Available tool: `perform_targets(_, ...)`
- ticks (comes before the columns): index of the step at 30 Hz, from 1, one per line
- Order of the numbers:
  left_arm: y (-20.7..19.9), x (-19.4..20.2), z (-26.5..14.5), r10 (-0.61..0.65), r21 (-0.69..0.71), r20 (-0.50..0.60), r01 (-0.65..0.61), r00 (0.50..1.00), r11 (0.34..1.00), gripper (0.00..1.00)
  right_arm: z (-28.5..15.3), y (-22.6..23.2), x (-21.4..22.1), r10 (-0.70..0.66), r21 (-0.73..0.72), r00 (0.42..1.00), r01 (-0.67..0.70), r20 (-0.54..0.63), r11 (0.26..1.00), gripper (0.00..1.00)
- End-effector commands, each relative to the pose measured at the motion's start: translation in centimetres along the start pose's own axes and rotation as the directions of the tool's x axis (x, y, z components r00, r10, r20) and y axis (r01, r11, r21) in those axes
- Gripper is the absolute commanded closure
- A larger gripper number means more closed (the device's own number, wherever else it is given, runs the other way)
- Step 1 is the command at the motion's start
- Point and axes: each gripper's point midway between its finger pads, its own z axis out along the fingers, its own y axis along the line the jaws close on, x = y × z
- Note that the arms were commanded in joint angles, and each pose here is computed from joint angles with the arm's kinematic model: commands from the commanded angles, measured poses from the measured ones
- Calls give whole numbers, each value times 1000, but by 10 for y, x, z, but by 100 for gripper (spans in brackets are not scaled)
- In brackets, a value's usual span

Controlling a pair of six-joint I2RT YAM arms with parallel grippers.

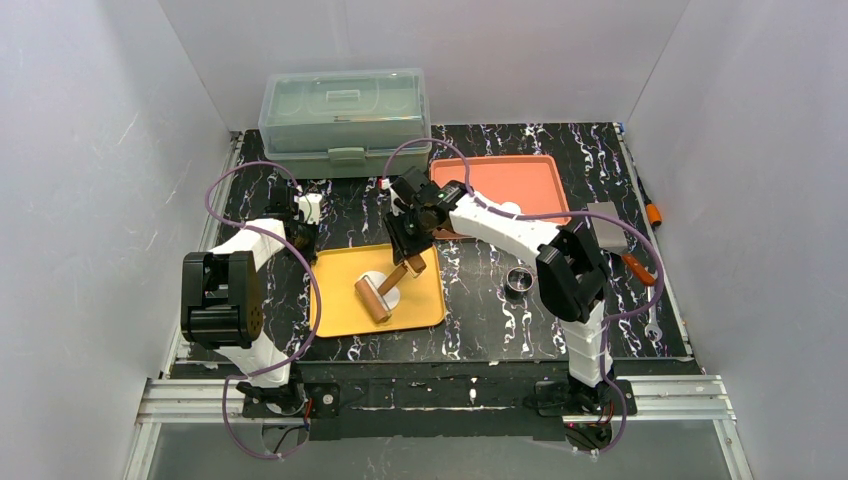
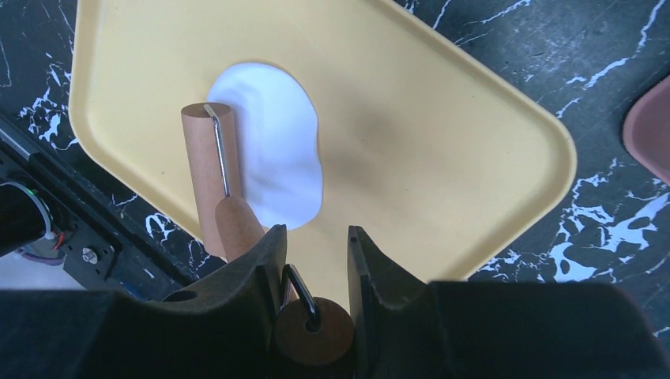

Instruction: Roll out the dumpling wrappers from the dough

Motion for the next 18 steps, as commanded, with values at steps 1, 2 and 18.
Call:
perform_targets(1, -13, 29, 4, 6, 57, -92, -1, 996, 998, 100, -24, -32, -7, -58, 162, 998, 56, 5, 985, 99)
perform_targets(2, -13, 29, 4, 5, 57, -91, 0, 996, 998, 100, -23, -34, -5, -58, 169, 998, 58, -2, 984, 99)
perform_targets(18, -12, 29, 5, 5, 56, -91, 0, 996, 998, 100, 16, -1, 10, -61, 87, 998, 62, -16, 994, 99)
